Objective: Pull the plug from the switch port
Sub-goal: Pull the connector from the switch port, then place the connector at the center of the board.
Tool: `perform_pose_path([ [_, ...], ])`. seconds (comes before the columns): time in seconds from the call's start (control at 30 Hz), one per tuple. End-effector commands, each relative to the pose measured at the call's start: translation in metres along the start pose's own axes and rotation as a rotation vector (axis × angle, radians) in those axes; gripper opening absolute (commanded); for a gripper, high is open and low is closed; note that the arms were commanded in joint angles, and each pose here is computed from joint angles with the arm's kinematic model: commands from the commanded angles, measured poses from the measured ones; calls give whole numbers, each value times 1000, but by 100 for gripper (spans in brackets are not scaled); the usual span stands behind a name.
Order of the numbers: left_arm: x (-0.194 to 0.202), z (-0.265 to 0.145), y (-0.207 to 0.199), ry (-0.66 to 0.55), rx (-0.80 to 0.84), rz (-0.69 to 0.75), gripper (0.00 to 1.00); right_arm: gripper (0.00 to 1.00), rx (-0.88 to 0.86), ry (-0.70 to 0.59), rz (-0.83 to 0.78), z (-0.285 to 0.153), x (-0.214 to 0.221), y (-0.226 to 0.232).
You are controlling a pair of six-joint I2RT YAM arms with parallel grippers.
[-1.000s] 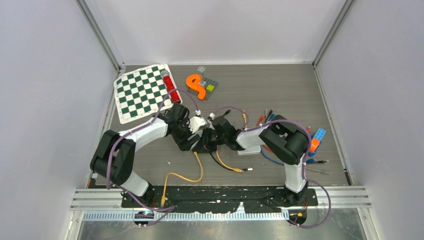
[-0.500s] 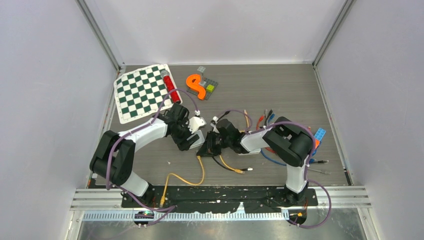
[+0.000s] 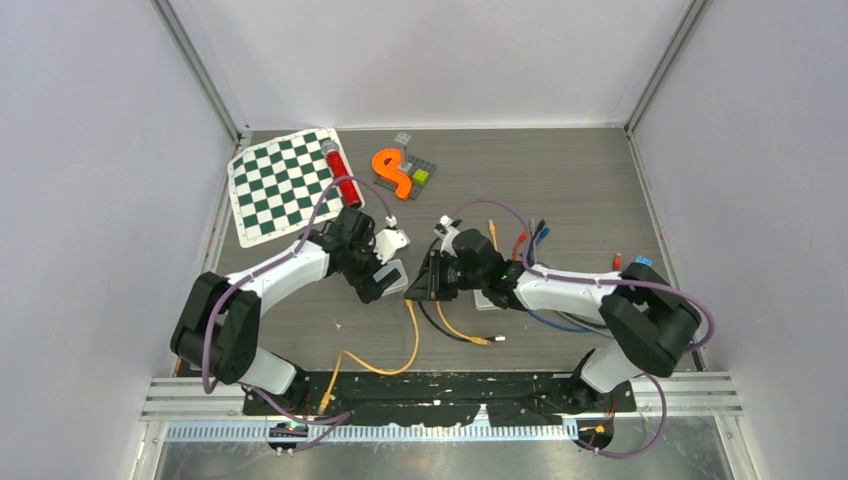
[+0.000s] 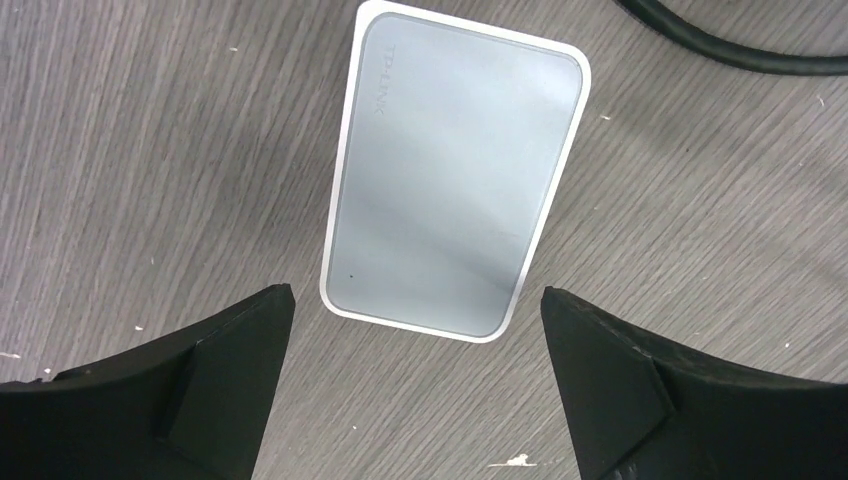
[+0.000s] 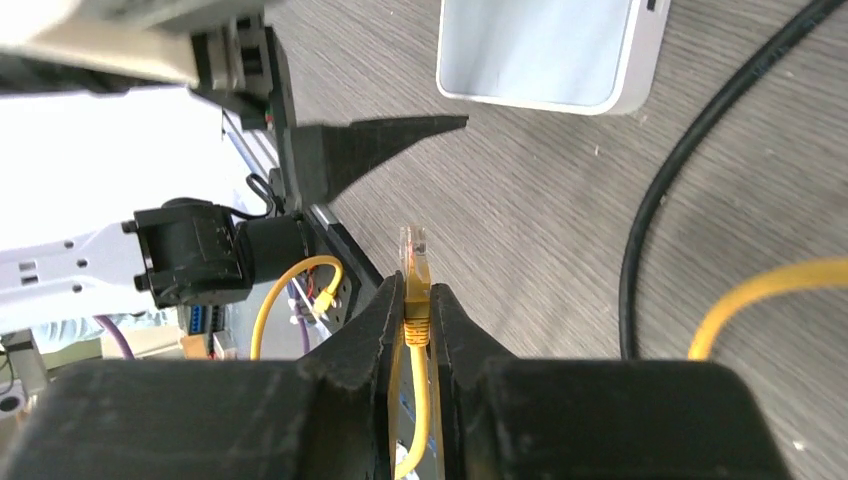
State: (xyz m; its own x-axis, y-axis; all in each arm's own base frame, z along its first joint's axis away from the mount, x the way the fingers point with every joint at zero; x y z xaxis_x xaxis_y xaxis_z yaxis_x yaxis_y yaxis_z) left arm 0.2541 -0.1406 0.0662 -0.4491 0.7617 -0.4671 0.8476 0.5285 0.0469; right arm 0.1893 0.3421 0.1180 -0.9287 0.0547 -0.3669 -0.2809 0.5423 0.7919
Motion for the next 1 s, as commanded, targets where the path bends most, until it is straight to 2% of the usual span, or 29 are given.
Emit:
perform_pose_path([
  [0.0,-12,-7,6,-65,-42,-3,100,5,13,-61,-83,-26,0,1],
  [0.17,-17,-15,10,-113,-91,-9,100,5,1,-133,-154,-57,-2,12],
  [0.27,-22,-27,18,-167,-176,-25,100,5,12,-187,-216,-78,-4,15],
  [0.5,-51,-82,43,-460,-458,-111,100,5,-27,-446,-429,-161,-32,57],
  [0.6,-59,-102,46,-565,-515,-165,100,5,-39,-511,-518,-194,-37,76],
  [0.67,-62,-112,49,-611,-550,-220,99,5,-53,-523,-628,-212,-39,90],
  [0.8,-64,-129,49,-675,-576,-306,100,5,-101,-460,-798,-242,-32,118],
  [0.87,-63,-134,48,-718,-585,-357,100,5,-148,-410,-891,-263,-26,140],
  [0.9,-63,-136,48,-735,-591,-385,100,5,-117,-333,-890,-261,-20,132],
  [0.93,-62,-138,48,-744,-596,-405,100,5,-120,-332,-933,-271,-21,142],
  [0.97,-61,-139,47,-745,-597,-411,100,5,-76,-260,-919,-267,-18,132],
])
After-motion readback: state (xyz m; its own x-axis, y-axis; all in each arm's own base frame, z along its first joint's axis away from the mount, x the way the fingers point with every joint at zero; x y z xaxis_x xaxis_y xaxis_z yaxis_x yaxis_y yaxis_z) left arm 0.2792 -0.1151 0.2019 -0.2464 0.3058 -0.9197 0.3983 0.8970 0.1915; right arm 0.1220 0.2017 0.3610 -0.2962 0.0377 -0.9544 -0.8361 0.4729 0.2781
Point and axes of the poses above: each gripper's point midway between its finger pads, its own z axis out along the fingers, its own y axis along the line the jaws close on, x = y × z, the point moved 3 cm from there along -z, back along the fingers
